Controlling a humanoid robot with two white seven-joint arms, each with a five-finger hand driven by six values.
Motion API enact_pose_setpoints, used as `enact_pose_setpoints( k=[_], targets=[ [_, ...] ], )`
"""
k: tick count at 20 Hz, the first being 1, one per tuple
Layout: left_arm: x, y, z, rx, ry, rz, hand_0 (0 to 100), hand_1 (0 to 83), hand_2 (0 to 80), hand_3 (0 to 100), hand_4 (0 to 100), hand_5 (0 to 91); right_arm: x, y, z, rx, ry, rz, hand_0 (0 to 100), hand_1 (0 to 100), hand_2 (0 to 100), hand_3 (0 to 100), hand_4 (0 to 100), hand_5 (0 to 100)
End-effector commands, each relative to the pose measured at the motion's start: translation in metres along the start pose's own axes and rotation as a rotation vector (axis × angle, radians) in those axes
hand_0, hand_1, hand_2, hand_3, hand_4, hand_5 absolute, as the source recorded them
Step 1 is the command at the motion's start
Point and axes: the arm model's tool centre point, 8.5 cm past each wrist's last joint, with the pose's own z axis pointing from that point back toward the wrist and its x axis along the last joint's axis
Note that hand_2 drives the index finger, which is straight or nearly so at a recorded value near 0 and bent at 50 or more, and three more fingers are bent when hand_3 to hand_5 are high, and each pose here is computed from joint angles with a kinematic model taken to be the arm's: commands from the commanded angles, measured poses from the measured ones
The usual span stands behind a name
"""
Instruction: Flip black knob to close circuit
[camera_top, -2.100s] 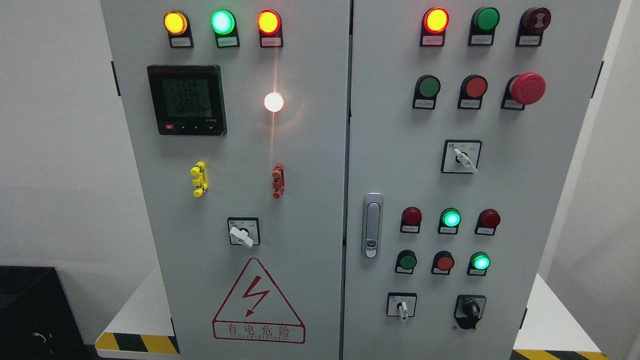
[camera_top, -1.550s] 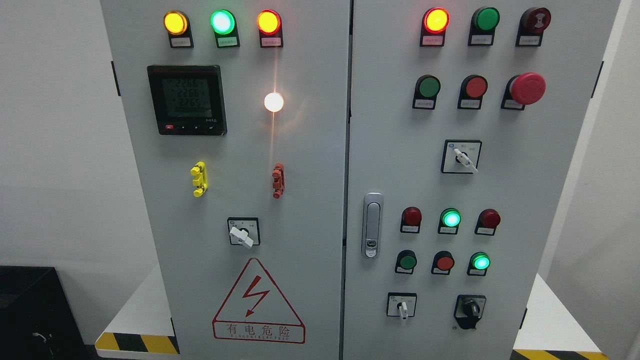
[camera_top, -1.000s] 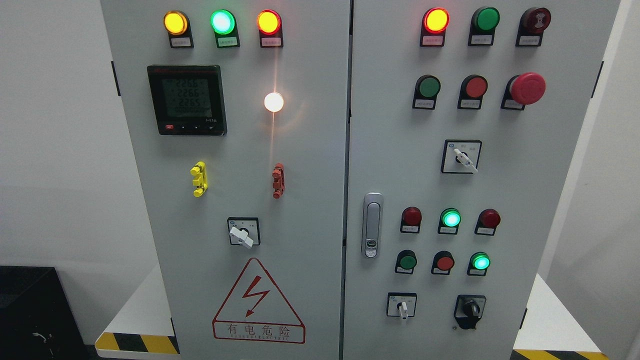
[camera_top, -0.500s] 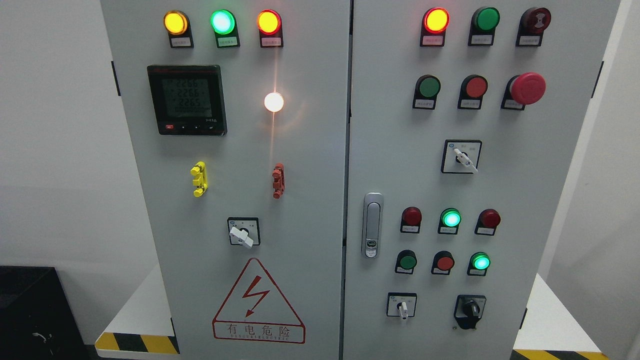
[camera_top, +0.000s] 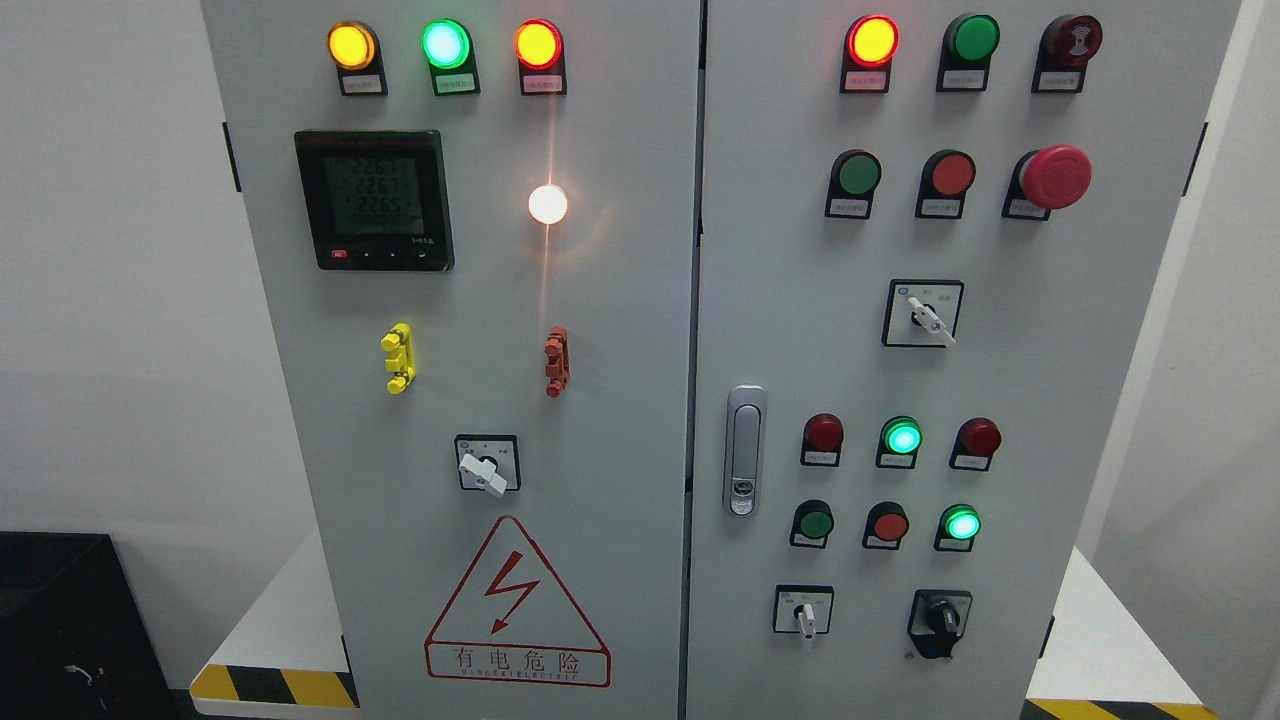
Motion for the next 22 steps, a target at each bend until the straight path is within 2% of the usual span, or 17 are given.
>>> enact_pose_setpoints(
  k=[1,5,7,11,18,22],
  targets=[
    [-0.005,-0.002,0.0,-0.004,-0.006,0.003,12,55.6,0.0,0,0,0.0,0.091,-0.029,0.008,-0.139,-0.255,0.248,0,22,54,75,65,47],
    [-0.005,-0.002,0.0,-0.004,-0.006,0.003,12,55.6,0.0,0,0,0.0,0.121,-0.046,0.017,-0.265,-0.308,0.362,0,21,64,82,73,62],
    [-0.005,-0.002,0.0,-0.004,-0.006,0.003,12,55.6,0.0,0,0,0.0,0.138,-0.052,0.023,-0.311,-0.346,0.401,0,15,70,88,76,68],
    [-0.005,-0.002,0.0,-0.004,-0.006,0.003,12,55.6,0.0,0,0,0.0,0.167,-0.055,0.036,-0.38,-0.417,0.47,0,7,76,91,79,73],
    [-0.005,-0.002,0.0,-0.004,-0.006,0.003,12,55.6,0.0,0,0,0.0,0.216,-0.081,0.067,-0.58,-0.509,0.568,0,2,85,100,88,83],
    [-0.005,-0.002,0.0,-0.004,-0.006,0.003,12,55.6,0.0,0,0,0.0,0.236,-0.094,0.086,-0.675,-0.538,0.594,0,0,89,100,91,88]
  ],
)
